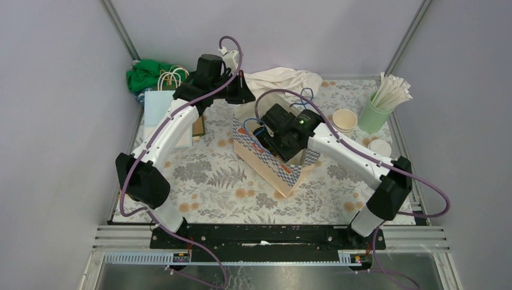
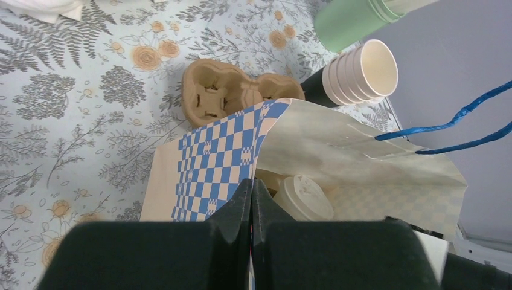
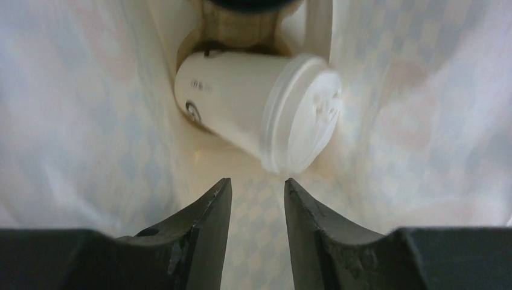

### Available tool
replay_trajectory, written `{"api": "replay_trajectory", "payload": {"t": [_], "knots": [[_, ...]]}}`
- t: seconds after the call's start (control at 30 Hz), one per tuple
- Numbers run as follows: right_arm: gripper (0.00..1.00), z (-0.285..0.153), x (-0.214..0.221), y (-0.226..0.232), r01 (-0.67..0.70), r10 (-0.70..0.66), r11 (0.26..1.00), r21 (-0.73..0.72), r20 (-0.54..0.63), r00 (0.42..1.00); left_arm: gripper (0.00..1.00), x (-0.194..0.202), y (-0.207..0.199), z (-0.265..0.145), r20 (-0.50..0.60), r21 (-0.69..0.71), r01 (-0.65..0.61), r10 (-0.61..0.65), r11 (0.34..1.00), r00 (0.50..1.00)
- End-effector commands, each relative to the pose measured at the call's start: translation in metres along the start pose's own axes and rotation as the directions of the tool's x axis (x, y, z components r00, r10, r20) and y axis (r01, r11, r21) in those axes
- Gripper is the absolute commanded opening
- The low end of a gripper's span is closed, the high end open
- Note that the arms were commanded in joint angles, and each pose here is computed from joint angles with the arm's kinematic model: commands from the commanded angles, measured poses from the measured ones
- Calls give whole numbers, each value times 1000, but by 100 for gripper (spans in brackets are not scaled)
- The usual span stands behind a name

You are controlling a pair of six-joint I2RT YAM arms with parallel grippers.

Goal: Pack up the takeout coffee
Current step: Adjust the coffee cup in the cup tray.

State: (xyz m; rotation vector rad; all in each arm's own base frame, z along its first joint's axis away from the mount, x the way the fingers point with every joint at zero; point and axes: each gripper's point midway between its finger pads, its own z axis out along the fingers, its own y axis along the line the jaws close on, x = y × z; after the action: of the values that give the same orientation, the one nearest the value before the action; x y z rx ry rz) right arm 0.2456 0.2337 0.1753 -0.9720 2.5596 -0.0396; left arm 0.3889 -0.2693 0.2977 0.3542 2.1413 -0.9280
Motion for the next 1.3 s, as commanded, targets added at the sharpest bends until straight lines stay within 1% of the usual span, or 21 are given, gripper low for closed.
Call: {"api": "replay_trajectory", "payload": {"t": [0.0,0.13,0.33,0.5,0.6,0.7,0.8,0.9,0.97,1.03,1.1,1.13,1.17,1.27], "knots": [[45,-29,25,2,-59,59,997,-58,14,998,0,-45,-11,-32,161,-10,-27,28,1000,986],[45,-37,42,-1,-126,127,991,-52,17,992,0,-47,-8,-40,188,-23,-27,30,999,982],[36,-38,58,-8,-179,179,984,-3,-8,984,0,-47,-13,-48,217,-13,-22,25,1000,976],[36,-36,70,-8,-203,203,979,-1,-15,979,0,-51,-16,-55,255,-11,-21,23,1000,967],[38,-33,79,-7,-289,288,957,-23,-33,957,0,-49,-18,-59,263,-7,-18,19,1000,965],[44,-29,85,-8,-345,343,937,-50,-44,938,0,-44,-18,-60,266,-3,-8,9,1000,964],[49,-29,80,-11,-357,355,933,-52,-33,934,0,-39,-20,-61,264,15,-4,0,1000,964],[52,-29,64,-17,-361,361,931,-48,0,932,0,-35,-22,-60,251,36,-4,-5,999,968],[58,-28,50,-23,-370,372,928,-44,28,928,0,-32,-23,-58,238,49,-1,-10,999,971],[64,-26,35,-31,-395,396,918,-33,52,917,0,-30,-24,-56,227,59,5,-19,998,974],[65,-23,21,-41,-440,440,898,-24,64,895,0,-28,-24,-54,217,68,11,-26,998,976],[68,-21,16,-45,-461,461,887,-17,58,886,0,-28,-25,-54,218,70,10,-25,998,976],[92,-16,3,-56,-498,497,867,17,50,866,0,-25,-24,-51,206,79,15,-31,997,978],[99,-16,-8,-65,-534,528,844,49,90,844,0,-27,-25,-48,203,88,19,-37,996,979]]}}
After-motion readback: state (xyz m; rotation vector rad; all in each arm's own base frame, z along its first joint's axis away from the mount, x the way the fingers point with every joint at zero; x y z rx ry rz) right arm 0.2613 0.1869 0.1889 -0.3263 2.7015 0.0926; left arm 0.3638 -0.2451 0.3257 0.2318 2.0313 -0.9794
